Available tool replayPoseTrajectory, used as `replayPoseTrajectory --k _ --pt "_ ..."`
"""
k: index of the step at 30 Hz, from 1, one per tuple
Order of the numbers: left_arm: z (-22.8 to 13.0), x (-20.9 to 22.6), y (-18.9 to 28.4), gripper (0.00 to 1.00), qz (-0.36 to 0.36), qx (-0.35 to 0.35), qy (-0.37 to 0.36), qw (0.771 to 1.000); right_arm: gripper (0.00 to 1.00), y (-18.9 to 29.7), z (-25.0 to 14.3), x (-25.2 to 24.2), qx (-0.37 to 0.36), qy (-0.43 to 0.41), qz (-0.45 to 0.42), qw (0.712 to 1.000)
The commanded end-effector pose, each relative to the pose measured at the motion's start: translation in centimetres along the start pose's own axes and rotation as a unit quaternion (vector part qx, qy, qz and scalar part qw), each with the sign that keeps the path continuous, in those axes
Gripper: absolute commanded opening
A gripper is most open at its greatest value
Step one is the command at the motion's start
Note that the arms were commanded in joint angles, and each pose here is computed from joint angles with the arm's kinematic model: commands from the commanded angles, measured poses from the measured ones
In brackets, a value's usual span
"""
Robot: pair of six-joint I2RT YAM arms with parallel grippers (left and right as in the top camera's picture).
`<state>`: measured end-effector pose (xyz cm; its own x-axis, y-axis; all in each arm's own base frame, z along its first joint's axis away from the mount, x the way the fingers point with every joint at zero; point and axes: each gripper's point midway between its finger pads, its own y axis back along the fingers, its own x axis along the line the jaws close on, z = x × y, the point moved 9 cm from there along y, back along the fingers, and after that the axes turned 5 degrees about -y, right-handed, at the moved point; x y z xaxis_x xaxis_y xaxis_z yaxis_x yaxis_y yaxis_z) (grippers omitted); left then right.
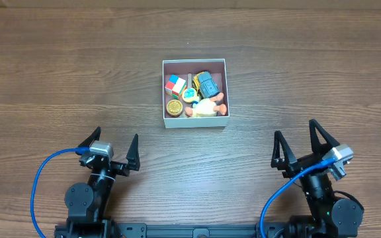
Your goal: Pack container
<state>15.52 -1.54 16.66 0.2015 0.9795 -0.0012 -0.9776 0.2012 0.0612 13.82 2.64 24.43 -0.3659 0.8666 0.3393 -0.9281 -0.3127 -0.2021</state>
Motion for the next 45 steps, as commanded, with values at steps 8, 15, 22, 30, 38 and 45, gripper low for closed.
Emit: replayPoseTrajectory --k 8,15,22,30,38,45 --pt "0.0 0.1 0.0 1.0 0.002 -0.005 0.003 1.0 1.0 0.0 -0.4 -0.2 -0.005 0.001 0.003 1.0" --pt "0.0 0.1 0.0 1.0 0.002 -0.004 0.003 1.0 1.0 0.0 -0.5 -0.2 -0.012 0.004 0.006 1.0" --pt "0.0 0.1 0.0 1.0 0.002 -0.004 0.003 1.0 1.0 -0.1 -1.1 -0.5 -0.025 -0.003 0.015 1.0" --pt "0.0 0.1 0.0 1.0 0.002 -0.005 0.003 1.0 1.0 -0.2 -2.5 -1.2 -0.019 -0.005 0.011 1.0" --pt "0.0 0.1 0.0 1.0 0.002 -0.005 0.003 1.0 1.0 -0.3 -3.8 -1.8 0.011 -0.014 -0.003 1.0" --pt "0.0 0.1 0.0 1.0 0.002 -0.004 0.003 1.0 1.0 0.1 -6.4 -2.9 0.09 -0.041 -0.046 0.994"
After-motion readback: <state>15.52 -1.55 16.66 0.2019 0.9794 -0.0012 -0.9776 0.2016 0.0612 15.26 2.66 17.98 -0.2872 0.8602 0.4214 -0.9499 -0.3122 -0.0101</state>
